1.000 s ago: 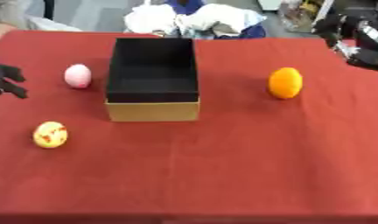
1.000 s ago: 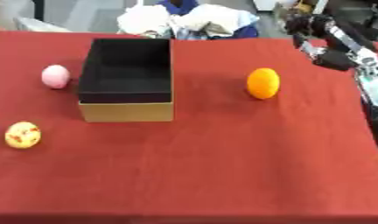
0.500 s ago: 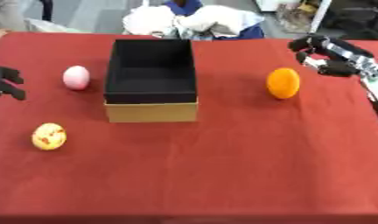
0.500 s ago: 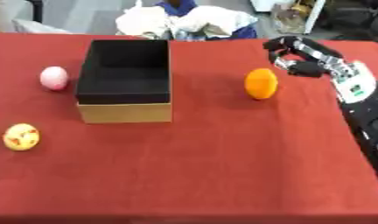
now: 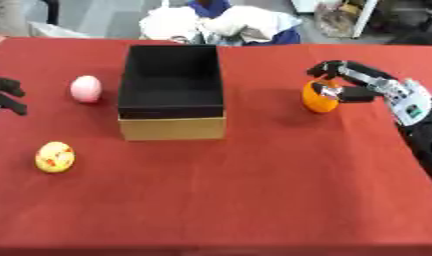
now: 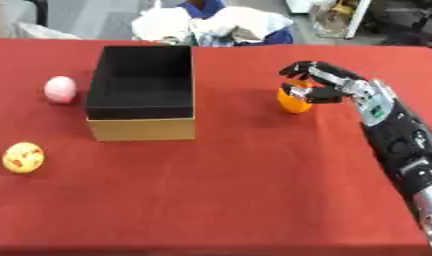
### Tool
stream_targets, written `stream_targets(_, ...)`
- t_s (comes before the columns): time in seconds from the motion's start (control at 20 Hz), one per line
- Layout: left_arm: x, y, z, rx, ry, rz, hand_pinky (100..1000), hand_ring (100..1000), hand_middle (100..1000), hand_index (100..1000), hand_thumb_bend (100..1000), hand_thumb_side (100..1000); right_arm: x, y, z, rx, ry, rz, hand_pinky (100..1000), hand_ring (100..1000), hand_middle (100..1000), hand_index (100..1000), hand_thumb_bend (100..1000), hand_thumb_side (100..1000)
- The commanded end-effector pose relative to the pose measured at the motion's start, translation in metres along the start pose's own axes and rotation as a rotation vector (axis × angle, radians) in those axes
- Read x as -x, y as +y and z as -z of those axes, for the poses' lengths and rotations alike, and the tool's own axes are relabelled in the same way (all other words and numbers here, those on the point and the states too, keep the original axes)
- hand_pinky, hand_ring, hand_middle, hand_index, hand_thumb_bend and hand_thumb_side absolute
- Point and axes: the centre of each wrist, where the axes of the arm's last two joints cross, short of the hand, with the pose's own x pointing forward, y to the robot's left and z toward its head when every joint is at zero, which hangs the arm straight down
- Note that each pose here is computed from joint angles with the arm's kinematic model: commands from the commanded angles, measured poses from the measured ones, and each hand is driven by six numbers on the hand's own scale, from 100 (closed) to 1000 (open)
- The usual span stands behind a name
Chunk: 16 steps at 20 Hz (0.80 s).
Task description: Pick up objects on the table and place them in the box.
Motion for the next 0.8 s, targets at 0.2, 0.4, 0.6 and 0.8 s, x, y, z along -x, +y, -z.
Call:
stream_targets(0.2,-0.0073,0.0056,0.0038,0.006,-0.023,0.020,663,498,572,699,139,768,0.0000,-0.0146,-0.0024,-0.078,-0.025,-0.162,808,868,868,903,300,719)
stream_targets(0.4,-0.0070,0.0056,0.0035,0.007,-0.022,0.020,663,499,572,698,139,768,0.0018,-0.0118,-0.0038,-0.053,0.018,-0.205,782,834,833,881,338,602)
stream_targets(0.6,-0.0068,0.0054,0.0033,0.007,-0.021,0.020,663,499,573,698,139,769,0.0022,-0.0113,-0.0040,0.000,0.044,-0.250,744,786,786,851,379,367)
stream_targets(0.8,-0.0068,0.0056,0.0032,0.006,-0.021,0.020,663,499,573,698,138,766,0.0002,-0.0165,-0.0034,0.076,0.044,-0.317,728,771,787,851,426,180)
